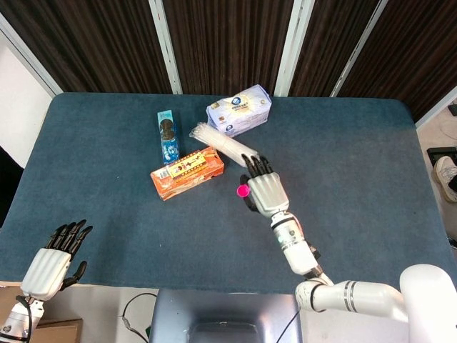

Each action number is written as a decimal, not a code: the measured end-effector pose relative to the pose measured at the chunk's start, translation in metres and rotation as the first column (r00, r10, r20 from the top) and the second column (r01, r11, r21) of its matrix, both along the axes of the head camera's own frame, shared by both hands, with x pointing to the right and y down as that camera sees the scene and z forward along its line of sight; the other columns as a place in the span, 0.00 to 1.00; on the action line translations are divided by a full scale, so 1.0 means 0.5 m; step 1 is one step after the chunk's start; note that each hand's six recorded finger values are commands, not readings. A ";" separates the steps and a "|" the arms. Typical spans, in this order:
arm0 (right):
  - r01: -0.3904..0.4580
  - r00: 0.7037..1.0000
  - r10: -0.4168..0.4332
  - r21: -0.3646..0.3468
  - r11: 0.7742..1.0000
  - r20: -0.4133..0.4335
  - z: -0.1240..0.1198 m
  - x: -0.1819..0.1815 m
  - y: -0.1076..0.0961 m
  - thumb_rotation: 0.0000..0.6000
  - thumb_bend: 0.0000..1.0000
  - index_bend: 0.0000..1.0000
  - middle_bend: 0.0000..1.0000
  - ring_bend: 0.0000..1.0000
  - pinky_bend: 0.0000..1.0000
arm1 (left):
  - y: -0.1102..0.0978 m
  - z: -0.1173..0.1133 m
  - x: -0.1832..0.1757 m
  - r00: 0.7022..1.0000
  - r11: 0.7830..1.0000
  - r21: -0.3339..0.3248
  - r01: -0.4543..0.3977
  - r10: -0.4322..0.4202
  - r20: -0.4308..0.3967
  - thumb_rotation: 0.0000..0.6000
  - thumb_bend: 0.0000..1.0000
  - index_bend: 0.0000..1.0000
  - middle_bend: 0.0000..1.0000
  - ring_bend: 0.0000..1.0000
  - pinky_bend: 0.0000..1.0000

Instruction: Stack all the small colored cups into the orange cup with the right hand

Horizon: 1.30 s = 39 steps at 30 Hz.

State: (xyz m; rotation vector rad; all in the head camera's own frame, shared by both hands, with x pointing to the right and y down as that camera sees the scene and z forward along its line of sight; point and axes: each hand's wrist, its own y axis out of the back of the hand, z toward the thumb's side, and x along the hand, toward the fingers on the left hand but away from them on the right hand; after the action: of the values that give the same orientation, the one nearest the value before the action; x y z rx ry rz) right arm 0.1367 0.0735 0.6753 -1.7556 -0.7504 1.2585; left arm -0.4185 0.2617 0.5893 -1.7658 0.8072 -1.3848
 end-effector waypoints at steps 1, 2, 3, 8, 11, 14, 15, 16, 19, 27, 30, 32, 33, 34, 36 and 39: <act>-0.028 1.000 0.028 0.008 1.000 -0.009 0.001 0.013 -0.015 1.00 0.49 0.61 0.08 0.00 0.00 | 0.000 0.001 0.000 1.000 1.000 -0.001 0.000 0.000 0.001 1.00 0.44 0.00 0.00 0.00 0.10; -0.056 0.998 0.056 0.013 0.998 -0.018 0.002 0.025 -0.029 1.00 0.49 0.61 0.08 0.00 0.00 | 0.000 0.002 0.001 1.000 1.000 -0.001 -0.001 0.001 0.002 1.00 0.44 0.00 0.00 0.00 0.10; -0.087 0.996 0.088 0.018 0.996 -0.029 0.005 0.042 -0.044 1.00 0.49 0.61 0.08 0.00 0.00 | 0.000 0.003 0.001 1.000 1.000 -0.003 -0.001 0.001 0.002 1.00 0.44 0.00 0.00 0.00 0.10; -0.142 0.987 0.143 0.020 0.990 -0.079 0.021 0.083 -0.074 1.00 0.49 0.61 0.08 0.00 0.00 | -0.001 0.009 0.002 1.000 1.000 -0.010 -0.002 0.002 0.008 1.00 0.44 0.00 0.00 0.00 0.10; -0.135 0.984 0.137 0.017 0.991 -0.118 0.034 0.093 -0.078 1.00 0.49 0.62 0.08 0.00 0.00 | -0.001 0.011 0.003 1.000 1.000 -0.011 -0.002 0.002 0.010 1.00 0.44 0.00 0.00 0.00 0.10; -0.131 0.981 0.130 0.003 0.991 -0.142 0.049 0.096 -0.073 1.00 0.49 0.62 0.08 0.00 0.00 | -0.001 0.010 0.003 1.000 1.000 -0.011 -0.002 0.002 0.010 1.00 0.44 0.00 0.00 0.00 0.10; -0.129 0.981 0.128 0.002 0.992 -0.147 0.053 0.097 -0.072 1.00 0.49 0.62 0.08 0.00 0.00 | -0.001 0.010 0.003 1.000 1.000 -0.010 -0.002 0.002 0.010 1.00 0.44 0.00 0.00 0.00 0.10; -0.127 0.980 0.126 0.002 0.992 -0.152 0.055 0.097 -0.071 1.00 0.49 0.62 0.08 0.00 0.00 | -0.001 0.010 0.003 1.000 1.000 -0.010 -0.002 0.002 0.011 1.00 0.44 0.00 0.00 0.00 0.10; -0.121 0.978 0.119 -0.002 0.993 -0.170 0.064 0.100 -0.067 1.00 0.49 0.62 0.08 0.00 0.00 | -0.001 0.010 0.002 1.000 1.000 -0.009 -0.001 0.001 0.010 1.00 0.44 0.00 0.00 0.00 0.10; -0.121 0.972 0.116 -0.014 0.993 -0.205 0.079 0.113 -0.060 1.00 0.49 0.61 0.08 0.00 0.00 | -0.001 0.009 0.002 1.000 1.000 -0.008 -0.002 0.002 0.010 1.00 0.44 0.00 0.00 0.00 0.10; -0.128 0.970 0.122 -0.020 0.992 -0.210 0.083 0.121 -0.059 1.00 0.49 0.61 0.08 0.00 0.00 | -0.001 0.009 0.002 1.000 1.000 -0.008 -0.002 0.002 0.010 1.00 0.44 0.00 0.00 0.00 0.10; -0.129 0.970 0.121 -0.025 0.991 -0.211 0.085 0.122 -0.058 1.00 0.49 0.59 0.08 0.00 0.00 | -0.001 0.011 0.003 1.000 1.000 -0.010 -0.003 0.003 0.011 1.00 0.44 0.00 0.00 0.00 0.10; -0.129 0.970 0.120 -0.030 0.991 -0.212 0.088 0.123 -0.057 1.00 0.49 0.59 0.08 0.00 0.00 | 0.000 0.011 0.004 1.000 1.000 -0.012 -0.004 0.004 0.011 1.00 0.44 0.00 0.00 0.00 0.10; -0.129 0.970 0.119 -0.034 0.991 -0.212 0.090 0.123 -0.056 1.00 0.49 0.56 0.08 0.00 0.00 | 0.000 0.012 0.004 1.000 1.000 -0.013 -0.005 0.005 0.012 1.00 0.44 0.00 0.00 0.00 0.10; -0.126 0.971 0.115 -0.043 0.991 -0.211 0.095 0.122 -0.052 1.00 0.49 0.49 0.09 0.00 0.00 | 0.000 0.012 0.005 1.000 1.000 -0.013 -0.005 0.005 0.012 1.00 0.44 0.00 0.00 0.00 0.10; -0.128 0.971 0.112 -0.063 0.990 -0.213 0.101 0.123 -0.047 1.00 0.49 0.29 0.06 0.00 0.00 | -0.001 0.012 0.003 1.000 1.000 -0.012 -0.003 0.003 0.013 1.00 0.44 0.00 0.00 0.00 0.10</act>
State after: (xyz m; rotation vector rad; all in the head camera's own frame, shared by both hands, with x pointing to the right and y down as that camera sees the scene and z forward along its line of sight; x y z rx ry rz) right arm 0.1983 0.0500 0.7260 -1.6254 -0.7029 1.5453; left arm -0.4168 0.2614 0.5955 -1.7645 0.7902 -1.4009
